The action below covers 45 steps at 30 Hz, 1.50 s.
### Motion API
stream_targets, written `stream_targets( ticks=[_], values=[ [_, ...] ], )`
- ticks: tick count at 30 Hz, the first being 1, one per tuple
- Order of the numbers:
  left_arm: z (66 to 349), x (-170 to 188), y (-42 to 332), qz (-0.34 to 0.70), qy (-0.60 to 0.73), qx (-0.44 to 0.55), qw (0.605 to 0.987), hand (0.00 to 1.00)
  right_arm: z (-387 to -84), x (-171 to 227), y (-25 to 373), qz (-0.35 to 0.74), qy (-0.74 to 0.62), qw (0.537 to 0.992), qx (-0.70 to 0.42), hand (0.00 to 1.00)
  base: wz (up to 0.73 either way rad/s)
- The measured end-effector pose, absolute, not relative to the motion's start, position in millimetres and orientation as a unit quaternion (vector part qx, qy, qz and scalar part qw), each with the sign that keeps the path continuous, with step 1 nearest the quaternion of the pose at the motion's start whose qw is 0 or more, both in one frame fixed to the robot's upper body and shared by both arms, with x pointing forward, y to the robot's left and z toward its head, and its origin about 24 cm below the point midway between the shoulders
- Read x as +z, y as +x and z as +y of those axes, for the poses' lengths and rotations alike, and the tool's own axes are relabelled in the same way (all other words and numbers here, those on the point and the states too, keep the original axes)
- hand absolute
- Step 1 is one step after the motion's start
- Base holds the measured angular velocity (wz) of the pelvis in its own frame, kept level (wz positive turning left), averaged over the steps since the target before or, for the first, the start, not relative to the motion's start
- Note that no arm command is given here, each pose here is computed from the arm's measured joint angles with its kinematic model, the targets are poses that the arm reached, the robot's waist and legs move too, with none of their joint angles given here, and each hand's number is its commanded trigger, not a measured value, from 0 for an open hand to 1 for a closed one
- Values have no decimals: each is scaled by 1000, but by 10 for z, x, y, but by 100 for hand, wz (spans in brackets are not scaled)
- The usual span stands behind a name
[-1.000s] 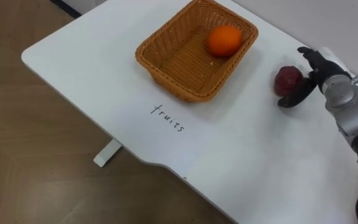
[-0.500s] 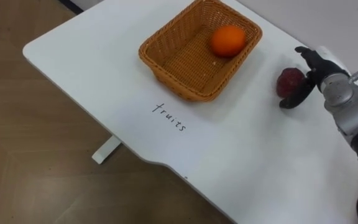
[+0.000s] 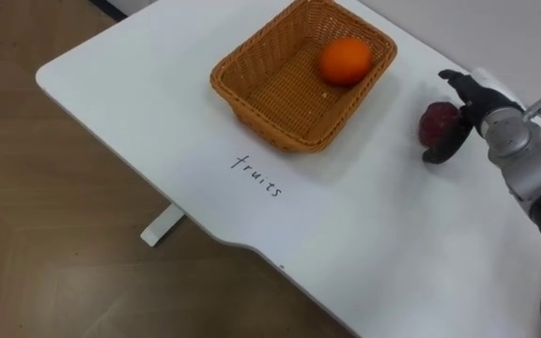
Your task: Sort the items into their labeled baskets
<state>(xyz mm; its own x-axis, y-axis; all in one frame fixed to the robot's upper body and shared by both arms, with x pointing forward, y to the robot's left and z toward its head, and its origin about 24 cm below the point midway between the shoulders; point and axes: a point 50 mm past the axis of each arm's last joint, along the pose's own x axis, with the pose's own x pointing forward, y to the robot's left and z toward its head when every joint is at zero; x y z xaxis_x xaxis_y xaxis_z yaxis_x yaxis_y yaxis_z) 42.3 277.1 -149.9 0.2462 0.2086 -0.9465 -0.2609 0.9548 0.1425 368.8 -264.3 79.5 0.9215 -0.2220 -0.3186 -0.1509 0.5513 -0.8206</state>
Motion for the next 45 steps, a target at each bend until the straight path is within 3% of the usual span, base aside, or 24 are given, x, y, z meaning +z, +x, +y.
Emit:
stream_targets(
  ticks=[17, 18, 19, 45],
  values=[
    [2772, -1523, 368, 607, -30, 145, 781, 0, -2620, 782, 3688, 201, -489, 849, 2, 0, 0],
    [2772, -1523, 366, 608, -30, 145, 780, 0, -2619, 782, 3689, 201, -489, 849, 3, 80, 0],
    [2772, -1523, 366, 608, -30, 144, 780, 0, -2618, 782, 3689, 201, -489, 849, 3, 100, 0],
    [2788, -1519, 379, 608, -32, 138, 781, 0, -2651, 745, 3665, 218, -516, 828, 22, 100, 0]
  ],
)
